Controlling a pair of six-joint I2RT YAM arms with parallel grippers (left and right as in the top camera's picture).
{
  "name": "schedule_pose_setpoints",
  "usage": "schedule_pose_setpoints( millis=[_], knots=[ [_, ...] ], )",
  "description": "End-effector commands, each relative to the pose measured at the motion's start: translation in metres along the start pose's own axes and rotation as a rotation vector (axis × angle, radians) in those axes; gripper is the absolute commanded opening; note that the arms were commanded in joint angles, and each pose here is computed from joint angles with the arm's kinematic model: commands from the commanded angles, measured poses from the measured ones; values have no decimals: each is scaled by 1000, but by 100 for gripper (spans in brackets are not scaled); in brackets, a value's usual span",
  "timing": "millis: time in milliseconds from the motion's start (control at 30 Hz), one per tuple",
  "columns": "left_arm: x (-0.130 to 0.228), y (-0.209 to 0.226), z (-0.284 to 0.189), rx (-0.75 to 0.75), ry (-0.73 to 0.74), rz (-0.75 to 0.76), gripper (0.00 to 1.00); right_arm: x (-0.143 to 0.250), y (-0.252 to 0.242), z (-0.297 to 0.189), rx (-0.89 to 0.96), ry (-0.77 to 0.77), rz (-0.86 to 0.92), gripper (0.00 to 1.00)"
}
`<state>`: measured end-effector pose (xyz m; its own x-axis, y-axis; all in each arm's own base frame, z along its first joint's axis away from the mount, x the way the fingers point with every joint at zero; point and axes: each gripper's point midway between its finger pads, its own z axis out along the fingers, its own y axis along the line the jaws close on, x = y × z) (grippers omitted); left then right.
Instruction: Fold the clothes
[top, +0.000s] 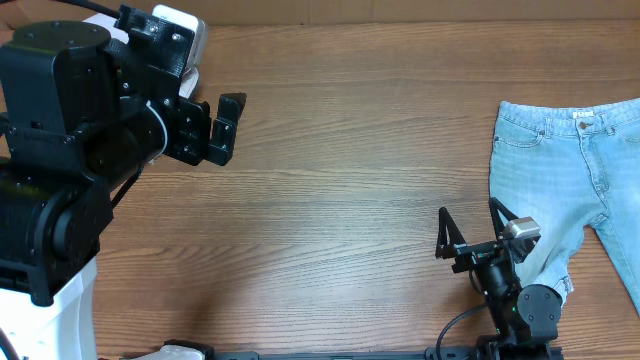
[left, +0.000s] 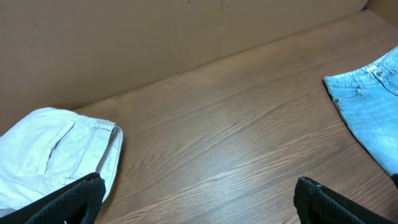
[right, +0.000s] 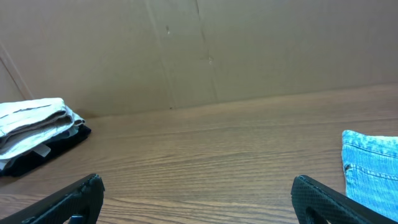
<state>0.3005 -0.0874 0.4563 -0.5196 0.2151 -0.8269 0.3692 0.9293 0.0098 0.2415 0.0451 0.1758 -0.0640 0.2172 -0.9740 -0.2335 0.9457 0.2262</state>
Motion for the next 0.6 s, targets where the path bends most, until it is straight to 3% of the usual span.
schedule_pose_setpoints(
  millis=[0,333,567],
  knots=[
    [0,0,2,-5,3,-11,100,1,-1,0,1,-5,-5,100],
    [13,0,3,-7,61,-6,100,1,-1,0,1,-5,-5,100],
    [-11,25,14,-124,-39,-100,100,2,-1,0,1,-4,-5,100]
  ],
)
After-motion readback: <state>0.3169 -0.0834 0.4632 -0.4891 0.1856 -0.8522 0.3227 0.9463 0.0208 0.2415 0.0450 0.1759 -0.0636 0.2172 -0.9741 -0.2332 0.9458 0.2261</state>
